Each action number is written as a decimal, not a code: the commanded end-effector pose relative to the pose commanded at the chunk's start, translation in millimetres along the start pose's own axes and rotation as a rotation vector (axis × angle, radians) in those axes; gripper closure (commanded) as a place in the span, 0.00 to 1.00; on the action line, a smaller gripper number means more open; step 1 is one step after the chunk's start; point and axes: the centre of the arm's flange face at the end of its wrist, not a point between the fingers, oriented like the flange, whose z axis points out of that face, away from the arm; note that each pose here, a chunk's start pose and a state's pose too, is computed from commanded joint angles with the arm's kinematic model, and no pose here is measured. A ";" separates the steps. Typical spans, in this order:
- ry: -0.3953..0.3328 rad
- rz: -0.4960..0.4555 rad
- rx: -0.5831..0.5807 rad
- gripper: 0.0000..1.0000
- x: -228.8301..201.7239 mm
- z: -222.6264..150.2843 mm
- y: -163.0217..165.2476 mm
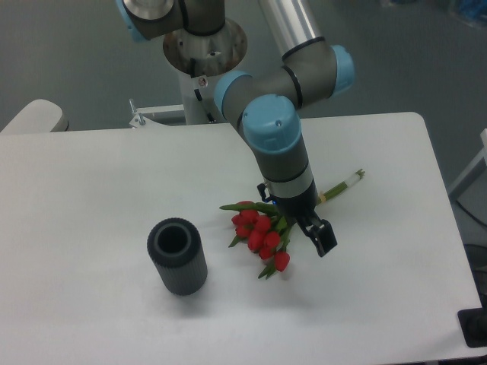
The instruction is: Place the flowers on the table
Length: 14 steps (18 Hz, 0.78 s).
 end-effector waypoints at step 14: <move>0.120 0.062 0.065 0.00 -89.8 -67.2 84.3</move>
